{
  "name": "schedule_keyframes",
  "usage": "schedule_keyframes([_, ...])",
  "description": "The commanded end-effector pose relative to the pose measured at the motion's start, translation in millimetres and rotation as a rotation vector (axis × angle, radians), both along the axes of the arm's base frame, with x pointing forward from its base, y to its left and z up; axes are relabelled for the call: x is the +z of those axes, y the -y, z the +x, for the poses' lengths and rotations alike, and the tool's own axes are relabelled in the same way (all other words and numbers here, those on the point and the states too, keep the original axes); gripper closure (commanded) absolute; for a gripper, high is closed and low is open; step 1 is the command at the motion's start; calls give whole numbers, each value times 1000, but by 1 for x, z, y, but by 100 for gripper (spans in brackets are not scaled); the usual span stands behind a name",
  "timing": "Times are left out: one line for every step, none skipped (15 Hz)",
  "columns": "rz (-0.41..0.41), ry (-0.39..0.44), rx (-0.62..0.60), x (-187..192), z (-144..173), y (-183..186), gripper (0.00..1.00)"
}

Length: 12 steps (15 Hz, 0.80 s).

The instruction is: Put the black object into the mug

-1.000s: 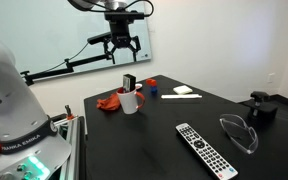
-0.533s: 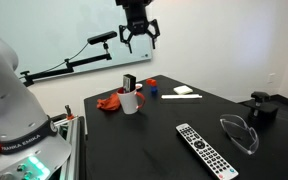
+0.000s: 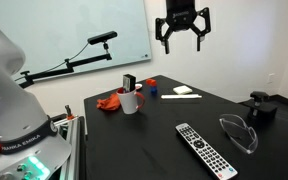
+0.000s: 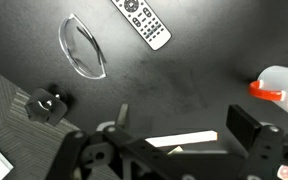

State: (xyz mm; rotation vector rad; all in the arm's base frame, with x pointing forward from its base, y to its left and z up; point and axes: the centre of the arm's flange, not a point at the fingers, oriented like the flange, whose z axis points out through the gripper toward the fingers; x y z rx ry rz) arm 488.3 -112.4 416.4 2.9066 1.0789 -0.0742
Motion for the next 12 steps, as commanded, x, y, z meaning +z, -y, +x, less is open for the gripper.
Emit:
schedule_keyframes([24,-3,-196,16,23,-16,0])
schedule_keyframes([2,1,-96,-1,11,-9,0])
schedule_keyframes([7,-2,-129,1,14,-15,0])
schedule_keyframes([7,-5,-146,2,16,-17,0])
schedule_keyframes([7,-8,-157,2,16,-17,0])
schedule_keyframes([7,-10,-163,2,16,-17,0])
schedule_keyframes([7,-10,-167,2,16,-15,0])
schedule_keyframes([7,-10,-169,2,16,-15,0])
schedule_keyframes([8,-10,-169,2,16,-15,0])
schedule_keyframes([8,-10,-169,2,16,-15,0])
schedule_keyframes([8,-10,-169,2,16,-15,0])
schedule_keyframes([8,-10,-169,2,16,-15,0])
